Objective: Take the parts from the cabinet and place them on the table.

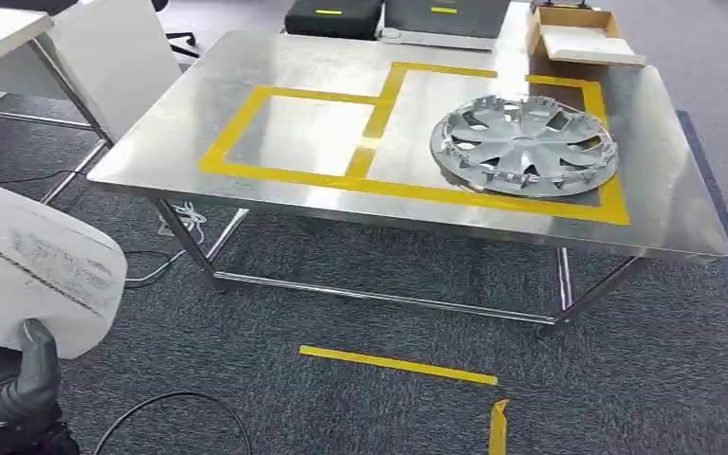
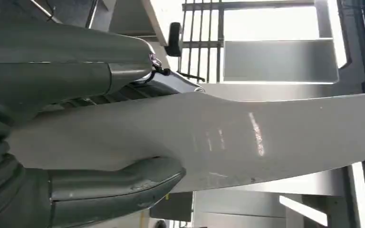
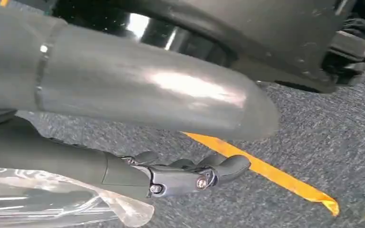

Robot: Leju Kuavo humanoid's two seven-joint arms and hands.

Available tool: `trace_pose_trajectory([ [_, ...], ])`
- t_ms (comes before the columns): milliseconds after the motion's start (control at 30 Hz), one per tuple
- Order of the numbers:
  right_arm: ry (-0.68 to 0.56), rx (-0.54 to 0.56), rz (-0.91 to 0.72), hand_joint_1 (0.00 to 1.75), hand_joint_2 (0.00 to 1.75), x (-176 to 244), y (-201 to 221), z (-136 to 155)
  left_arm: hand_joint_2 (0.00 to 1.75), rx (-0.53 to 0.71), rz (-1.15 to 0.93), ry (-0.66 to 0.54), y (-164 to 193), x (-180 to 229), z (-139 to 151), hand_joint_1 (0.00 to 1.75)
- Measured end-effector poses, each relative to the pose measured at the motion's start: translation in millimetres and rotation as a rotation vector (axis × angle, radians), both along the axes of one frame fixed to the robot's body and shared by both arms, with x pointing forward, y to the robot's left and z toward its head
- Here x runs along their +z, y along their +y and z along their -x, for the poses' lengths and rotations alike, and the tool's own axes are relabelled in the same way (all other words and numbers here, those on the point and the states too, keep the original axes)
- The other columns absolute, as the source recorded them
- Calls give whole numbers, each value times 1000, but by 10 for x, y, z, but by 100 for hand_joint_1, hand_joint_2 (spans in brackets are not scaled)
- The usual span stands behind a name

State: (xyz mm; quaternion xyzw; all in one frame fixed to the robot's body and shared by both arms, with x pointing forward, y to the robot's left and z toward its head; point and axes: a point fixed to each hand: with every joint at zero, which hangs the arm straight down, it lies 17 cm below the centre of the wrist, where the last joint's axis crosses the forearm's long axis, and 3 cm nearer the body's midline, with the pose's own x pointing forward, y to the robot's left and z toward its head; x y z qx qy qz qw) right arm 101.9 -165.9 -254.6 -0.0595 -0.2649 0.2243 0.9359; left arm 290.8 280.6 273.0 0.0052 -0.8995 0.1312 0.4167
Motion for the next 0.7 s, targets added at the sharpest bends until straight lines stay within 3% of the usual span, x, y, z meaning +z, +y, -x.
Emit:
trace_pose_trajectory([
  [700, 5, -11, -4, 0, 0, 36, 157, -58, 175, 14, -6, -5, 78, 30, 63, 175],
])
